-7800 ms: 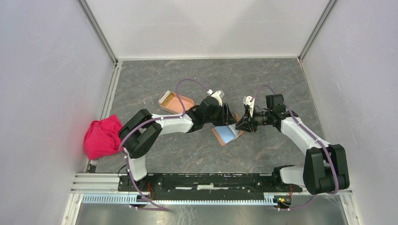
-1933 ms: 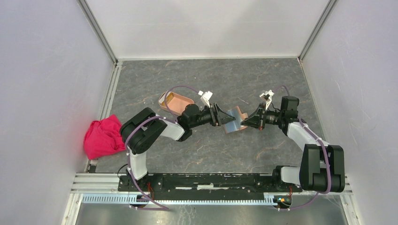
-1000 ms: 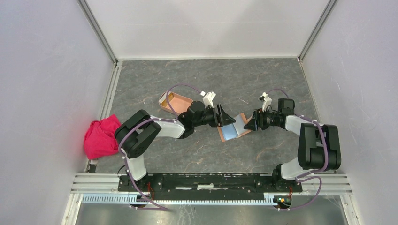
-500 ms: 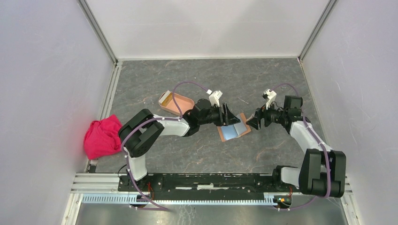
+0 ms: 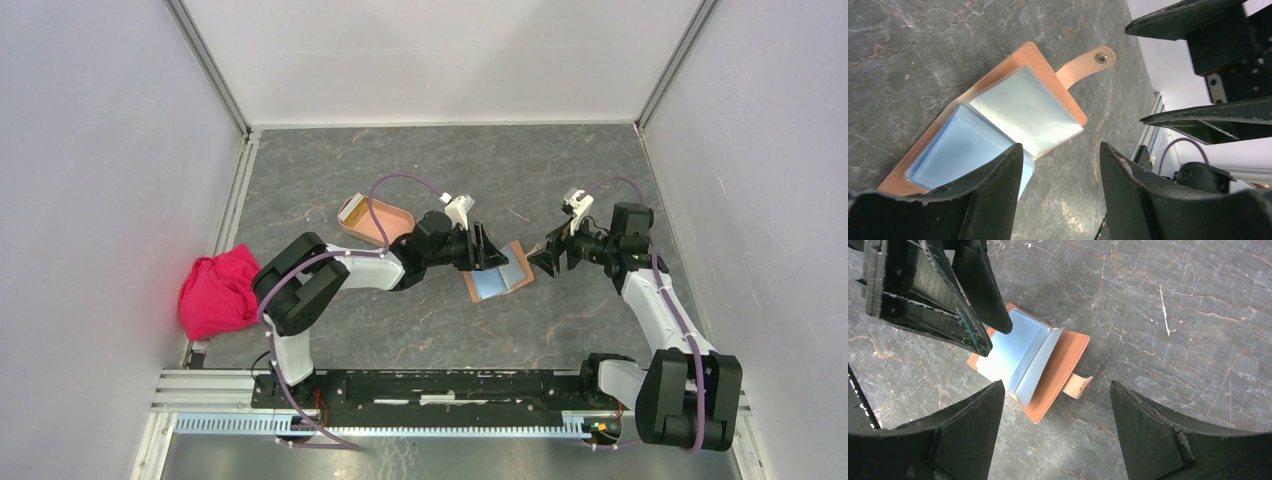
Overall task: Put the credit cards into the card holder
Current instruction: Turn over the card slot in the card holder.
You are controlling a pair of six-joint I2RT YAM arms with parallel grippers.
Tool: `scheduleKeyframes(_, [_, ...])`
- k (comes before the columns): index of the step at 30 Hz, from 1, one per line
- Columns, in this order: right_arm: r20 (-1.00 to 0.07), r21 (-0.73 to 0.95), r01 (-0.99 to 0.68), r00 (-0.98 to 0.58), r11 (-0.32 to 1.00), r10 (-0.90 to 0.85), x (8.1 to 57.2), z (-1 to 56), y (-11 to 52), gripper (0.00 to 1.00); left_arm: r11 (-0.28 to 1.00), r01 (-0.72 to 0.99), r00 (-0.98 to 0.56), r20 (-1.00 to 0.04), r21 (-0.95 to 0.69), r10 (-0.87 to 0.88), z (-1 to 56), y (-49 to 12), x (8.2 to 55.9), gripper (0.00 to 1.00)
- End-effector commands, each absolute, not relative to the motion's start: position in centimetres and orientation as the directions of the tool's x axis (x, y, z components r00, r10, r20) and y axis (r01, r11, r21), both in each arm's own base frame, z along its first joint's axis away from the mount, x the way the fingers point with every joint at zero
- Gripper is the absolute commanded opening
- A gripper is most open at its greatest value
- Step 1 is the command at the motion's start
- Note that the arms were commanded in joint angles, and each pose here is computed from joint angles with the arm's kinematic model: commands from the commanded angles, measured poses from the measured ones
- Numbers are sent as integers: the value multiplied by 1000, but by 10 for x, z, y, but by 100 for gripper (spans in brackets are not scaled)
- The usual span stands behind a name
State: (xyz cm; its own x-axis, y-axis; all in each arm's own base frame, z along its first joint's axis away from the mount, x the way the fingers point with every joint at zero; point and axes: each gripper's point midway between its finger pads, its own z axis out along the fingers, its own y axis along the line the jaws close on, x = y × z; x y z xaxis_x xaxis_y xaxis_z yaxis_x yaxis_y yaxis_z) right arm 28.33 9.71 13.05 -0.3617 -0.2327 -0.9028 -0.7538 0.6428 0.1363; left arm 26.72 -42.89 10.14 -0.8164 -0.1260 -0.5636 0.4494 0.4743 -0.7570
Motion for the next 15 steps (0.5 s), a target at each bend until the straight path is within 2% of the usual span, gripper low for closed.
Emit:
scheduleKeyframes(1, [-932,53,-788,-259,614,-252,286,152,99,84,488,538,-734,-667,-688,-131,129,-428,280,64])
scheduleKeyframes(4, [-940,11,-804,-211,595,-269,283,160,101,83,560,566,-674,-731,-605,-108,138,-410,289,65])
scheduleKeyframes(7, [-950,-65,-832,-118,551,-290,279,179,105,83,677,587,-558,-828,-443,-57,161,-377,307,68])
scheduleKeyframes(9, [-951,-136,-844,-36,520,-308,279,203,107,84,767,574,-439,-898,-285,-5,189,-345,325,79])
scheduleKeyframes(11, [-942,-212,-869,60,448,-330,274,222,113,84,859,479,-376,-927,-181,14,213,-308,347,98])
scheduleKeyframes(15, [-935,-283,-889,170,361,-312,270,239,123,88,916,380,-423,-905,-130,47,237,-243,395,100])
